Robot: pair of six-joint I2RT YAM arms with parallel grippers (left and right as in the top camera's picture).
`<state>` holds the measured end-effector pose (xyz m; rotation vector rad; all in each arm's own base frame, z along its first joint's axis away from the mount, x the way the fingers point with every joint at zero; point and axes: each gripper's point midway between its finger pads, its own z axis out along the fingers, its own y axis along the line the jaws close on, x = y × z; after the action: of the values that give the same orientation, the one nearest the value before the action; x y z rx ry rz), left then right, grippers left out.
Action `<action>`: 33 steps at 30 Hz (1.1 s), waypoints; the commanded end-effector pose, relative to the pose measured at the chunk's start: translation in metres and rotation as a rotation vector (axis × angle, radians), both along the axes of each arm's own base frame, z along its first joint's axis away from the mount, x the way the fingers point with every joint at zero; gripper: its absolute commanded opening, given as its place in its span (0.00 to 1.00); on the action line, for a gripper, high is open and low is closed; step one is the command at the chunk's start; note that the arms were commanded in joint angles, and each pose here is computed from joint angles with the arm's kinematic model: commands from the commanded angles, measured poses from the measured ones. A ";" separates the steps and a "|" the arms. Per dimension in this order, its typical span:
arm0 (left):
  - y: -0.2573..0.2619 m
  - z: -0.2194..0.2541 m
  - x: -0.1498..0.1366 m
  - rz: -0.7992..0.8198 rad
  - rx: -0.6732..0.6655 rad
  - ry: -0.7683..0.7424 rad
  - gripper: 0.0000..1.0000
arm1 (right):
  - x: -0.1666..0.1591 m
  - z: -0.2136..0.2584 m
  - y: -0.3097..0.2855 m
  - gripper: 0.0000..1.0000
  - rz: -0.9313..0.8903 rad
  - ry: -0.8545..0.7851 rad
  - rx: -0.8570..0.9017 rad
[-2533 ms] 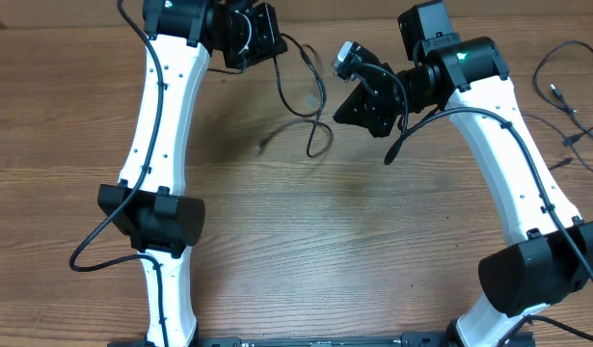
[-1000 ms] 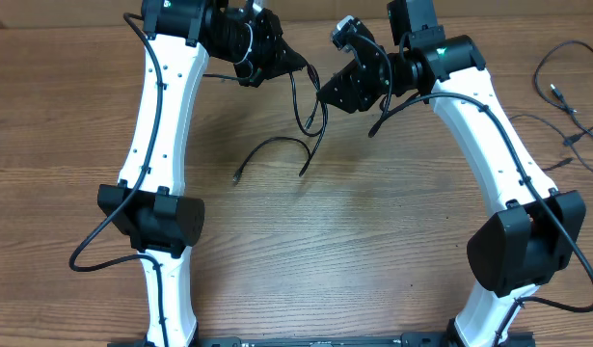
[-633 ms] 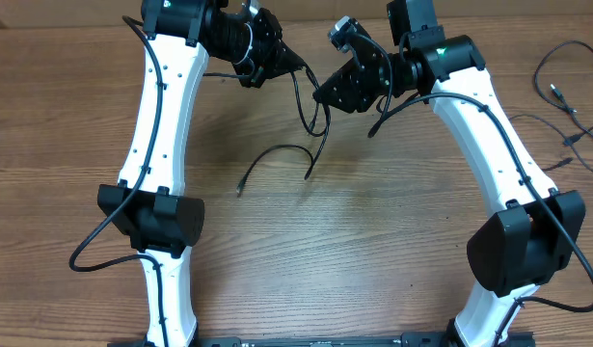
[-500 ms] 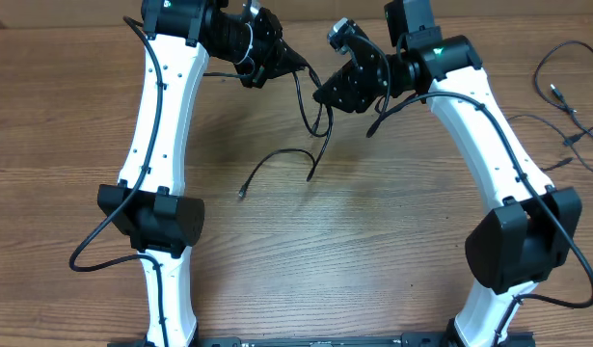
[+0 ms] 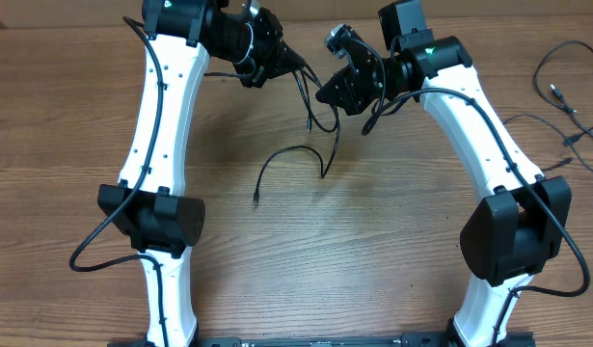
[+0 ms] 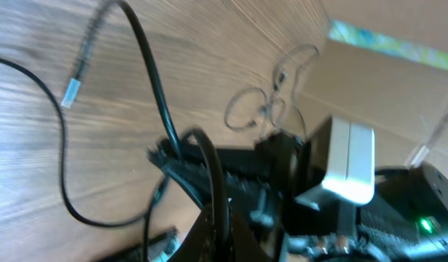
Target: Untangle cables
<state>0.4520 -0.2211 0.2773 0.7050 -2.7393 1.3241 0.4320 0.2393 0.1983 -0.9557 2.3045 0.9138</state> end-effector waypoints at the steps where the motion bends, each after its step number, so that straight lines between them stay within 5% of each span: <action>1: 0.019 -0.017 0.014 0.087 0.160 -0.036 0.04 | -0.007 0.000 0.004 0.04 0.019 0.029 0.018; 7: 0.068 -0.038 0.033 0.236 0.450 -0.090 0.04 | -0.022 0.042 0.010 0.04 0.104 0.054 0.241; 16: 0.077 -0.044 0.029 0.223 0.514 -0.088 0.04 | -0.036 0.114 0.002 0.04 0.282 0.003 0.608; 25: 0.068 -0.047 0.013 0.034 0.510 -0.122 0.04 | -0.037 0.125 -0.003 0.04 0.322 -0.035 0.662; 33: 0.120 -0.060 0.005 0.036 0.813 -0.109 0.04 | -0.031 0.141 -0.033 0.04 0.310 -0.044 0.739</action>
<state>0.4514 -0.1334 0.2203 0.7188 -3.2273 0.4613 0.4083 0.2278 0.3099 -0.9825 1.6638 1.6557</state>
